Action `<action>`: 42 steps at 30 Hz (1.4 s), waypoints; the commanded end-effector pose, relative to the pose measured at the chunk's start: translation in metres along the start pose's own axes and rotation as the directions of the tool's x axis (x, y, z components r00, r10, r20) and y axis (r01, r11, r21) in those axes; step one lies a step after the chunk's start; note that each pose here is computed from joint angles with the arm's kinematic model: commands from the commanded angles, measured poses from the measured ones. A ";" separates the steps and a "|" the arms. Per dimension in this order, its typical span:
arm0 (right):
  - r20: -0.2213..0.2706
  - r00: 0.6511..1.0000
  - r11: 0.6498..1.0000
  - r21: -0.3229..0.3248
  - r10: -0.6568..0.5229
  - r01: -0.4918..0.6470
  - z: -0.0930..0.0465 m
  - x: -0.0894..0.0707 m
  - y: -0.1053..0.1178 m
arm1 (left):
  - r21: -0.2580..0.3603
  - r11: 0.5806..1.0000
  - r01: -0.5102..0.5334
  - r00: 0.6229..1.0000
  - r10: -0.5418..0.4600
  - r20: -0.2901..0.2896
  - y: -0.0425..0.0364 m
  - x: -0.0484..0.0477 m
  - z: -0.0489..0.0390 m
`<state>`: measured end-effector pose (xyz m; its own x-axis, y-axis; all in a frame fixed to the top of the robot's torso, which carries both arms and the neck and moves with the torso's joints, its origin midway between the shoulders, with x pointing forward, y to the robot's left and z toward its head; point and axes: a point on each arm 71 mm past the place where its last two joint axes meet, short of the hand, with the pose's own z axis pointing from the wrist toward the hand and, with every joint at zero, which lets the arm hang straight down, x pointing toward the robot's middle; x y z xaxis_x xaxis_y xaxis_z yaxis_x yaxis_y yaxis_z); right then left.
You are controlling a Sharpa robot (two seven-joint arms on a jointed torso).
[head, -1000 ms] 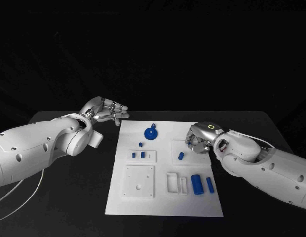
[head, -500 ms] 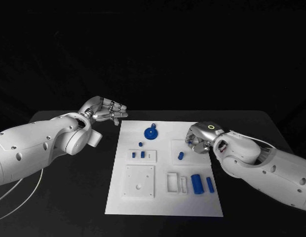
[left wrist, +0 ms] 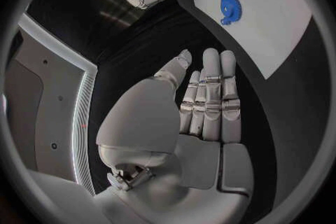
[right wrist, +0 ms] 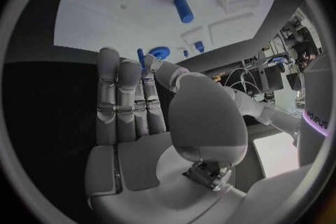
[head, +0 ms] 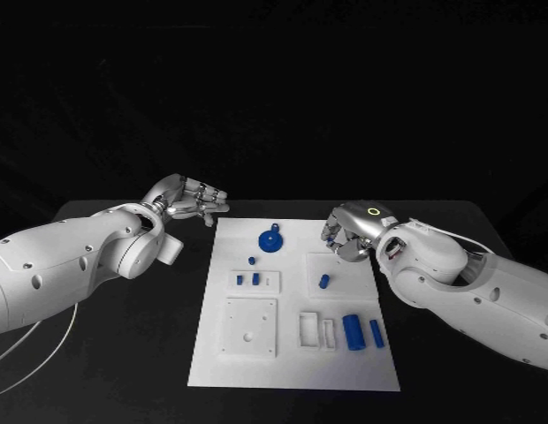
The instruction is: Assemble the parts on the task board
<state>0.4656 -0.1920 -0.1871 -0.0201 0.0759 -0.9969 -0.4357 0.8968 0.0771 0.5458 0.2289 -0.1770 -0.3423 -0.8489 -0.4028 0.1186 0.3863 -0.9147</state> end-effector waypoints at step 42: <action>-0.084 0.979 0.951 -0.234 0.186 -0.200 -0.021 0.079 0.126 | 0.016 0.999 0.030 0.999 -0.031 0.021 -0.0071 0.0168 0.0263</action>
<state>0.3913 -0.0838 -0.2555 -0.1903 0.2120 -0.9586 -0.6060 0.7428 0.2846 0.5639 0.2048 -0.1793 -0.3186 -0.8656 -0.3862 0.1158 0.3688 -0.9222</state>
